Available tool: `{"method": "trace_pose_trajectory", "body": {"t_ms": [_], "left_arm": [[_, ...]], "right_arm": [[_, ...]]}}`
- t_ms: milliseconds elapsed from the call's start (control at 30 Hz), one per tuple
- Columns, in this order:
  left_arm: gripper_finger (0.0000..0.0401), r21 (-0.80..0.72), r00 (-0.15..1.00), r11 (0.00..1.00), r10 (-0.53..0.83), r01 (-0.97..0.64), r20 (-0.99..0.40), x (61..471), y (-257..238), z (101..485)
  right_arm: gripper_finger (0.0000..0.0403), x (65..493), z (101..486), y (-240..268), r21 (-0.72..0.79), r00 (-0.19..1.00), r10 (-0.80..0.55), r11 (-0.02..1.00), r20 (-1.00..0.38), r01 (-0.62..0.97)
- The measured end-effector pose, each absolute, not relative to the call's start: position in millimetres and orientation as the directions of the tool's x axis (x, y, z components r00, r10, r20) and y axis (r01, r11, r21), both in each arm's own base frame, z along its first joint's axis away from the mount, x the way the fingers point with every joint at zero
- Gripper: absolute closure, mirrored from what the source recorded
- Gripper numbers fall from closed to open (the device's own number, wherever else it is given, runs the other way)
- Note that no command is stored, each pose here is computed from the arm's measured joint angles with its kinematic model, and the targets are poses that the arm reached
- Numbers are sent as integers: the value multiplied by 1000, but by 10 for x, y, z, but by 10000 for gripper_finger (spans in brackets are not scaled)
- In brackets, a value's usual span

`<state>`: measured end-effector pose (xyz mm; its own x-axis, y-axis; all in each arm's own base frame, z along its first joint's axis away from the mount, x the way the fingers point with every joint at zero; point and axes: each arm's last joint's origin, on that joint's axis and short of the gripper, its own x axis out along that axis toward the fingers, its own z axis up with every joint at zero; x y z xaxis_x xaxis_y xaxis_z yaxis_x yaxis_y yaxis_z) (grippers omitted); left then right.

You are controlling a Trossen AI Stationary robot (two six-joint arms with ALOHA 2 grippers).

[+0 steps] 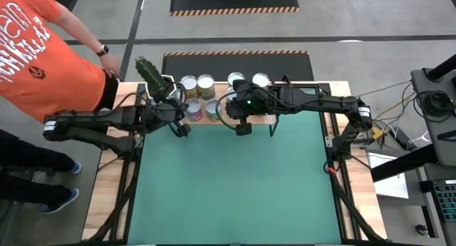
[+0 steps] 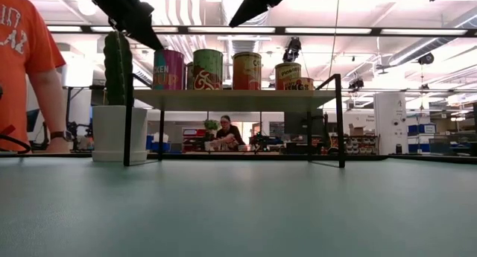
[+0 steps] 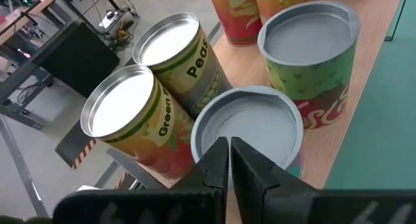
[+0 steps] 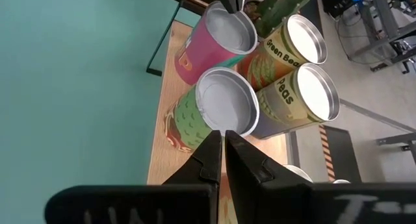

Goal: Pick and place cans onto a shelf
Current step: Adjust the canned goods on the shelf

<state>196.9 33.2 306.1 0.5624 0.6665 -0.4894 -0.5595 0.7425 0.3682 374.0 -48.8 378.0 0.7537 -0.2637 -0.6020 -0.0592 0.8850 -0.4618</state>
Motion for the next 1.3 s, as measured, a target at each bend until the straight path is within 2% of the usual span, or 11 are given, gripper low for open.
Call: {"method": "trace_pose_trajectory", "body": {"t_ms": [167, 333, 500, 767, 1300], "left_arm": [[401, 349, 602, 758, 651, -552, -462, 1995, 329, 3191], [401, 296, 693, 865, 502, -405, -517, 2061, 352, 3258], [401, 326, 624, 849, 527, -415, -577, 2069, 499, 3355], [401, 309, 564, 868, 490, -389, -665, 2164, 621, 3222], [401, 303, 542, 864, 492, -402, -682, 2076, 601, 3244]], "right_arm": [[394, 3740, 3780, -487, -462, 754, -264, 885, -602, -59], [394, 3740, 3781, -487, -462, 754, -264, 885, -601, -59], [394, 3741, 3781, -488, -462, 754, -264, 885, -601, -58], [394, 3740, 3781, -487, -462, 754, -264, 885, -601, -59], [394, 3731, 3768, -486, -451, 744, -263, 891, -614, -57]]}}
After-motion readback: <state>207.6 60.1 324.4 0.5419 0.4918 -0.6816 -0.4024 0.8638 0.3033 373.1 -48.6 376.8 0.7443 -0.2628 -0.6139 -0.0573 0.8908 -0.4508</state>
